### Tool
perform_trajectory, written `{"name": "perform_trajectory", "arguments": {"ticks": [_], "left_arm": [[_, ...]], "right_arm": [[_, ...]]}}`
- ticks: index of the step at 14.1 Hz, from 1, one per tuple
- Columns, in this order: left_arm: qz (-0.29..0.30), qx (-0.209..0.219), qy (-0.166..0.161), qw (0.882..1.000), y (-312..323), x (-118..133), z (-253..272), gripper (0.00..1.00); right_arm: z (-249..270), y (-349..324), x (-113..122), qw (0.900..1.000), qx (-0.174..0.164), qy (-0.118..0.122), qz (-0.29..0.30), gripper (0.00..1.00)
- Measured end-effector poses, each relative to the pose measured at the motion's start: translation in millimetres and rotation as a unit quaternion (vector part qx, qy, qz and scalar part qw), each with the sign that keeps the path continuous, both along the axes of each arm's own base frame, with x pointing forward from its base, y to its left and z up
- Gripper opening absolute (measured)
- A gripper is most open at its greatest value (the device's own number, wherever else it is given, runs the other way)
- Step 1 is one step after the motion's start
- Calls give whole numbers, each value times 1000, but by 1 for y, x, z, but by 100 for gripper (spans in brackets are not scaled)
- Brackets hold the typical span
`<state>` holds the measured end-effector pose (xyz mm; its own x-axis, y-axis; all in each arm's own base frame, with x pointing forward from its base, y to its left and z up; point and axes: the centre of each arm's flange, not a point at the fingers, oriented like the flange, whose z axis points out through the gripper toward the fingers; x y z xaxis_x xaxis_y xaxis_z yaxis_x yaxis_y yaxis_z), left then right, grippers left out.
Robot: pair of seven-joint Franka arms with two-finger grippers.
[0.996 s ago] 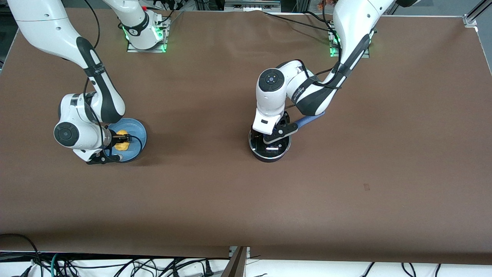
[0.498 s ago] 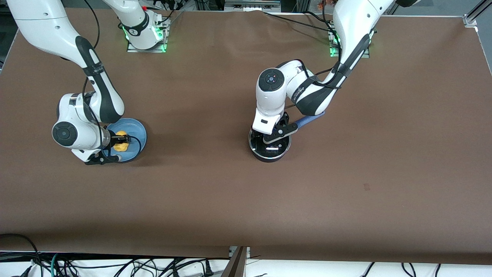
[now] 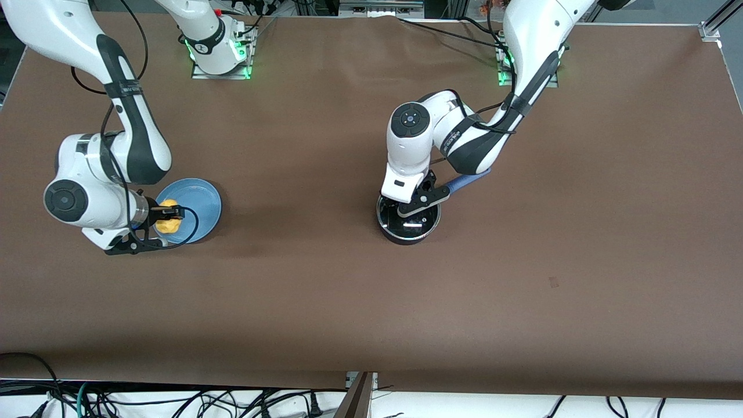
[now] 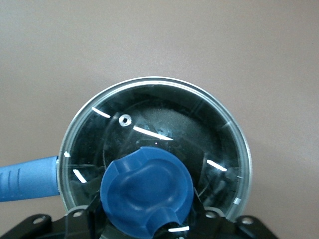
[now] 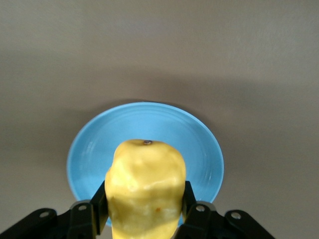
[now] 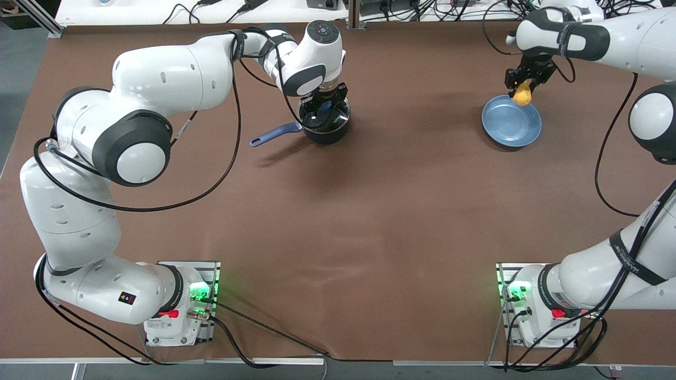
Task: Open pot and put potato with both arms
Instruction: 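Lift the lid aside with the left gripper while the right gripper carries the potato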
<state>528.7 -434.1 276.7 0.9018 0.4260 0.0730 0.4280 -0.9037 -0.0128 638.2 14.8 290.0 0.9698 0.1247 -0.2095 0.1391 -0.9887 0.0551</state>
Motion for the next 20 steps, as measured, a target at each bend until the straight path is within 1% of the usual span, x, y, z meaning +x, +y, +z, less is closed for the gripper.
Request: {"name": "perform_trajectory", "arguments": {"ticks": [1, 2, 3, 4, 5, 9, 10, 14, 17, 20], "left_arm": [[0, 0, 0, 1000, 0, 0, 0, 56], [0, 0, 0, 1000, 0, 0, 0, 56], [0, 0, 0, 1000, 1, 0, 0, 52], [1, 0, 0, 1000, 1, 1, 0, 52], [1, 0, 0, 1000, 1, 1, 0, 49], [3, -1, -3, 1000, 3, 4, 4, 48], [6, -3, -7, 1000, 5, 7, 9, 46], [13, -17, -26, 999, 32, 30, 46, 45], [-1, -28, -16, 999, 67, 48, 80, 45], [-19, -23, -6, 1000, 109, 61, 113, 45]], "right_arm": [[10, 7, 4, 1000, 2, -1, 5, 59], [18, 16, 8, 1000, 5, -2, 10, 59], [25, 24, 10, 1000, 10, -4, 14, 59], [31, 30, 12, 1000, 15, -6, 16, 59], [35, 35, 14, 1000, 22, -8, 15, 59], [50, 56, 19, 998, 60, -17, 5, 59], [53, 64, 19, 998, 66, -18, -1, 59], [58, 106, 13, 997, 73, -17, -36, 59], [66, 154, 4, 994, 81, -17, -73, 59], [71, 218, -9, 985, 100, -14, -139, 59]]}}
